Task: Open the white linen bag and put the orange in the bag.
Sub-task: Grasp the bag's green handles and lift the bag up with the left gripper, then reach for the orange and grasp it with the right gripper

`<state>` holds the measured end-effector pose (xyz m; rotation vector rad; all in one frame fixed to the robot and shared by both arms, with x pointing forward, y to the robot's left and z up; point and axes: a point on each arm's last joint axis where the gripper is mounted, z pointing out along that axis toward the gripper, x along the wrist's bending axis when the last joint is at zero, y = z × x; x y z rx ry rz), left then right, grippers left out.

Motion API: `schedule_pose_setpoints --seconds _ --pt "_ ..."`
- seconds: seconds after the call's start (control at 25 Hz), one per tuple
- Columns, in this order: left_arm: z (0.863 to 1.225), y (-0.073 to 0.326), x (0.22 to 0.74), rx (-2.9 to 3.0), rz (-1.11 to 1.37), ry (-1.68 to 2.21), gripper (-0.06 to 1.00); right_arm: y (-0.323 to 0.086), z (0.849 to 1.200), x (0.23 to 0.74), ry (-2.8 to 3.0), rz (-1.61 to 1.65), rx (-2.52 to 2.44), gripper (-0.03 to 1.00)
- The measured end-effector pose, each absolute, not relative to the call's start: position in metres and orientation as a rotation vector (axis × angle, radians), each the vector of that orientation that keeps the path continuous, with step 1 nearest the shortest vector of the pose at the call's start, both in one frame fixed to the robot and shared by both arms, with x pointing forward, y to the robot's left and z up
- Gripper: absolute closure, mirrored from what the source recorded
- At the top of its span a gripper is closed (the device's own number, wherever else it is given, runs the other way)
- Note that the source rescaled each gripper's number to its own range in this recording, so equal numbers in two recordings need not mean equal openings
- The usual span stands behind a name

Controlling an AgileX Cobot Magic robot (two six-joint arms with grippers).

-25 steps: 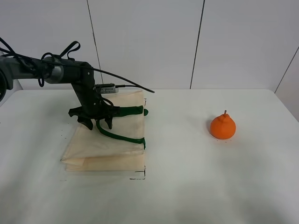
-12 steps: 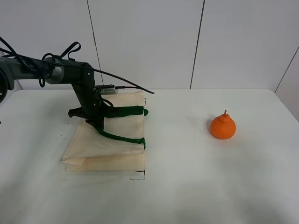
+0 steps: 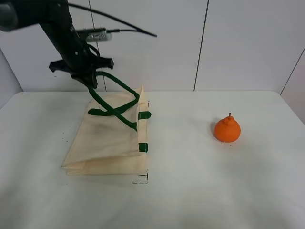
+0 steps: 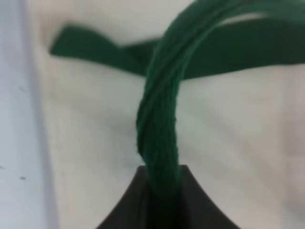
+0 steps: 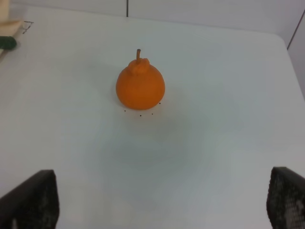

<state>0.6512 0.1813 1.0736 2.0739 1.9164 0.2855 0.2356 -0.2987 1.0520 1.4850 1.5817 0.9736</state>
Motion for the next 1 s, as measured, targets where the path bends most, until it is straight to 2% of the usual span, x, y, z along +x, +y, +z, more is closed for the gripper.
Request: schedule_pose_setpoints --seconds 0.28,0.4,0.6,0.76,1.0 --pt "1.171 0.189 0.625 1.980 0.411 1.755 0.94 -0.299 1.052 0.238 1.594 0.963 1.497 -0.03" --pt "1.193 0.185 0.615 1.944 0.437 1.693 0.94 -0.298 1.052 0.253 1.663 0.898 1.562 -0.03" --pt "1.204 0.167 0.600 1.970 0.433 1.612 0.94 -0.295 1.067 0.301 1.785 0.794 1.681 -0.03" --pt "1.204 0.158 0.597 1.992 0.426 1.581 0.94 -0.292 1.078 0.363 1.881 0.685 1.774 -0.03" --pt "1.204 0.157 0.597 1.995 0.426 1.577 0.94 -0.287 1.061 0.474 2.044 0.498 1.875 -0.03"
